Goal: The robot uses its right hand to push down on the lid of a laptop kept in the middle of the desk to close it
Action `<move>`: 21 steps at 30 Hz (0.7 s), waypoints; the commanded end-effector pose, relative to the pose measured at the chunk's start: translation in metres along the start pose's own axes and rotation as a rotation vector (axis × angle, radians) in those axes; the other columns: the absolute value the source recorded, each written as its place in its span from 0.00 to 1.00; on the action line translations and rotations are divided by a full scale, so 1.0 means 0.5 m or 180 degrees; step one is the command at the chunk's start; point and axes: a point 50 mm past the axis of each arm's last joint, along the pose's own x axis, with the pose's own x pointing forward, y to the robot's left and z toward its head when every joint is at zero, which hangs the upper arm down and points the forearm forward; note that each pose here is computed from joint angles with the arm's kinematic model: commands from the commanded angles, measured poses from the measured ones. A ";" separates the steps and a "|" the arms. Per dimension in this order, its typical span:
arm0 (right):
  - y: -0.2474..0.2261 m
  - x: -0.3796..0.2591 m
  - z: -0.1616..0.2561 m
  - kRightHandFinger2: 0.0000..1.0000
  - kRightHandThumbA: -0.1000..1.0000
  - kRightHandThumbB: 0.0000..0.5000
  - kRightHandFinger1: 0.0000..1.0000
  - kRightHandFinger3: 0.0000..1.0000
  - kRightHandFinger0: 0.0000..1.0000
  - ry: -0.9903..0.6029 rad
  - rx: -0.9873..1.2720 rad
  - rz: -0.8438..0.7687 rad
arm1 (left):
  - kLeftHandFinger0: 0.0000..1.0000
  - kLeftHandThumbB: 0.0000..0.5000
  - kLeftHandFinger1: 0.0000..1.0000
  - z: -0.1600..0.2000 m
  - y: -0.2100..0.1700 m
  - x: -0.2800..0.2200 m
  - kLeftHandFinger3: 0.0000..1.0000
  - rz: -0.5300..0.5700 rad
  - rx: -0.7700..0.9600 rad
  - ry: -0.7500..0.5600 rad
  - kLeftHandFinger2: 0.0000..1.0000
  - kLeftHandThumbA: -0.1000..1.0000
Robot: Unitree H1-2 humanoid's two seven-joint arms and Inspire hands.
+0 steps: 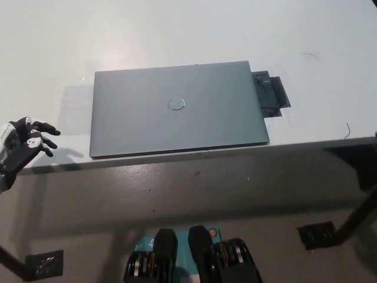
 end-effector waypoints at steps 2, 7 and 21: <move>-0.020 -0.003 0.031 0.94 0.45 0.61 1.00 1.00 1.00 -0.0301 0.0043 -0.0052 | 0.40 0.25 0.42 0.035 0.022 0.006 0.55 0.0033 0.0151 -0.0205 0.50 0.00; -0.018 -0.004 0.033 0.94 0.48 0.57 1.00 1.00 1.00 -0.0286 -0.0090 -0.0033 | 0.40 0.22 0.42 0.026 0.024 0.001 0.57 -0.0011 0.0141 -0.0224 0.51 0.00; -0.012 0.008 0.046 0.94 0.43 0.53 1.00 1.00 1.00 -0.0326 -0.0120 0.0010 | 0.37 0.23 0.39 0.022 0.018 0.014 0.56 -0.0055 0.0096 -0.0341 0.49 0.00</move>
